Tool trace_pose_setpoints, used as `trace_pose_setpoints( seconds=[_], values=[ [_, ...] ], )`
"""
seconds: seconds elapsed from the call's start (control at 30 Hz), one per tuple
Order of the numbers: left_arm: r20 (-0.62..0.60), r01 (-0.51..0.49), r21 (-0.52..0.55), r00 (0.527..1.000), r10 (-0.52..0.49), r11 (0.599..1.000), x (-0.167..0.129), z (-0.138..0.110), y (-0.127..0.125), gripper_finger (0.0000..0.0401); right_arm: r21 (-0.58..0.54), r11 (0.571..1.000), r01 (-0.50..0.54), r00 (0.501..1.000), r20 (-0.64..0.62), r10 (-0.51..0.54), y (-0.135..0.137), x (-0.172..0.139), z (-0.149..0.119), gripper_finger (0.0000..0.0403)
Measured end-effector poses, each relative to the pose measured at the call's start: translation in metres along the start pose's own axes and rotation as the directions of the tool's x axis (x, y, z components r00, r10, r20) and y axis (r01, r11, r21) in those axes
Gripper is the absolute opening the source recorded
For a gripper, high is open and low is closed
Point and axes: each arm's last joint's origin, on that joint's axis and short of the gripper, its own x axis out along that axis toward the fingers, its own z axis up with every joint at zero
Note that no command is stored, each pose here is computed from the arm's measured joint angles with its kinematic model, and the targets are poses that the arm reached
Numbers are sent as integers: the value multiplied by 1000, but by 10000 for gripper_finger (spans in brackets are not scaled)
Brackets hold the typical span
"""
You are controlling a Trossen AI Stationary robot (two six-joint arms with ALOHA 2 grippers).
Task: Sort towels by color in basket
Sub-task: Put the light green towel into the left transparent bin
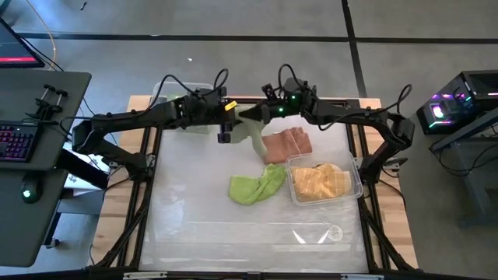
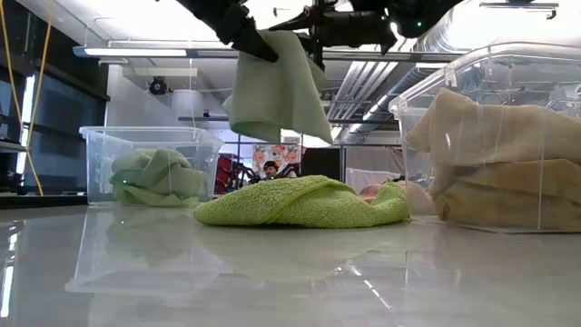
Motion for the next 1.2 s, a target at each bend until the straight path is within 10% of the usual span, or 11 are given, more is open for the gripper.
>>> trace_pose_setpoints(
  seconds=[0.33, 0.53, 0.77, 0.93, 1.2],
  values=[
    [-93, 135, -223, 983, -159, 965, -21, -6, -9, 14, 96, 993, 74, 995, 55, -80, -13, -12, 14, 52],
    [-291, -155, -273, 954, 71, 949, -69, -12, 2, 14, 19, 997, 69, 990, 122, -70, 0, -32, 29, 62],
    [-403, -537, -60, 784, 472, 841, -130, -25, 26, 13, -129, 989, 70, 981, 188, -45, 20, -56, 44, 62],
    [-466, -492, 125, 738, 489, 862, -138, -49, 39, 15, -145, 986, 86, 984, 168, -61, 20, -58, 42, 62],
    [-592, -279, 53, 765, 255, 959, -99, -119, 39, 15, -88, 977, 193, 979, 89, -186, 9, -58, 32, 62]
  ],
)
